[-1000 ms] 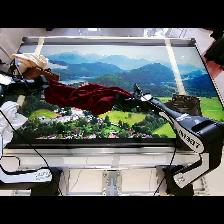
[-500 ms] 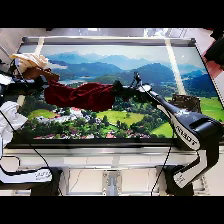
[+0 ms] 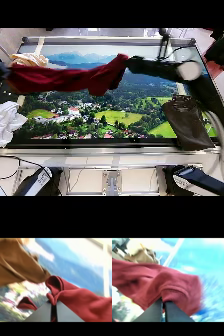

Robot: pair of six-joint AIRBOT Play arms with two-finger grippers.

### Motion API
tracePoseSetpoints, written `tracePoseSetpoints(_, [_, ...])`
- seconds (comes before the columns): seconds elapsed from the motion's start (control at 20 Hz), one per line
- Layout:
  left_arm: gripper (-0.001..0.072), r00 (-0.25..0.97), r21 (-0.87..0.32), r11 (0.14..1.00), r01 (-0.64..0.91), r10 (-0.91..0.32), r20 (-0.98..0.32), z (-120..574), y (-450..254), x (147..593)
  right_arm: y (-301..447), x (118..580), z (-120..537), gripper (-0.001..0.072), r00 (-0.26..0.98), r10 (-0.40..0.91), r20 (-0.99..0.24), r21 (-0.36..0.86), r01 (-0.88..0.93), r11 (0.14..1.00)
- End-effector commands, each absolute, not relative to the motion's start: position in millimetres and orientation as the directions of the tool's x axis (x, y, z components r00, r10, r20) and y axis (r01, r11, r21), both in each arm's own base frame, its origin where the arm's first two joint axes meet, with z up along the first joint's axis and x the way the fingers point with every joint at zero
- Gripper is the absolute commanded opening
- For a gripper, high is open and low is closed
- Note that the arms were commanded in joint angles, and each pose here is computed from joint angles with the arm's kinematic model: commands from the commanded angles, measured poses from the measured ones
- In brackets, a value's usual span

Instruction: Fold the shirts.

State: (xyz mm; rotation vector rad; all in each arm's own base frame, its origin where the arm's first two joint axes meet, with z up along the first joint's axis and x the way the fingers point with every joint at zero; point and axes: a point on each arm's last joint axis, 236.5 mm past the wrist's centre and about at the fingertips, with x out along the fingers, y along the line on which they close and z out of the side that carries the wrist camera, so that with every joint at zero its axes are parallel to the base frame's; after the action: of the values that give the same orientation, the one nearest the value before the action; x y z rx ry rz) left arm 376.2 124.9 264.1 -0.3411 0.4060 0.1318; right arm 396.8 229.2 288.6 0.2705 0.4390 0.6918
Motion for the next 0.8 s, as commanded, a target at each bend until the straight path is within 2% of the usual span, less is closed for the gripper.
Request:
tracePoseSetpoints(0.0, [0.0013, 0.945, -0.131, 0.943, -0.307, 0.285, -0.164, 364, 127, 283, 165, 289, 411, 0.0010, 0.814, 0.577, -0.066, 0.153, -0.563, 0.812])
tracePoseSetpoints(0.1, [0.0013, 0.945, -0.083, 0.942, -0.326, 0.322, -0.056, 404, 108, 253, 145, 237, 468, 0.0010, 0.823, 0.559, 0.098, 0.092, -0.567, 0.818])
tracePoseSetpoints(0.2, [0.0012, 0.974, -0.080, 0.971, -0.224, 0.222, -0.039, 420, 75, 251, 134, 217, 490, 0.0010, 0.828, 0.539, 0.154, 0.050, -0.551, 0.833])
tracePoseSetpoints(0.25, [0.0012, 0.986, -0.094, 0.983, -0.155, 0.148, -0.077, 413, 62, 259, 130, 222, 486, 0.0010, 0.842, 0.523, 0.133, 0.030, -0.531, 0.847])
tracePoseSetpoints(0.3, [0.0013, 0.989, -0.144, 0.986, -0.083, 0.064, -0.134, 398, 53, 271, 129, 237, 467, 0.0010, 0.863, 0.502, 0.058, 0.013, -0.503, 0.864])
tracePoseSetpoints(0.4, [0.0013, 0.943, -0.255, 0.966, 0.043, -0.123, -0.308, 347, 41, 302, 123, 291, 403, 0.0010, 0.889, 0.419, -0.183, 0.014, -0.423, 0.906])
tracePoseSetpoints(0.5, [0.0013, 0.788, -0.345, 0.928, 0.142, -0.317, -0.527, 272, 20, 331, 121, 350, 324, 0.0010, 0.839, 0.331, -0.433, 0.005, -0.364, 0.931])
tracePoseSetpoints(0.55, [0.0013, 0.670, -0.371, 0.911, 0.180, -0.389, -0.632, 230, 4, 342, 123, 377, 280, 0.0010, 0.780, 0.309, -0.545, 0.026, -0.353, 0.935])
tracePoseSetpoints(0.65, [0.0015, 0.382, -0.346, 0.914, 0.214, -0.404, -0.831, 134, -16, 358, 124, 421, 195, 0.0011, 0.650, 0.272, -0.709, 0.067, -0.322, 0.944])
tracePoseSetpoints(0.75, [0.0015, 0.135, -0.285, 0.933, 0.219, -0.318, -0.939, 46, -24, 368, 127, 456, 112, 0.0011, 0.527, 0.260, -0.809, 0.118, -0.288, 0.950])
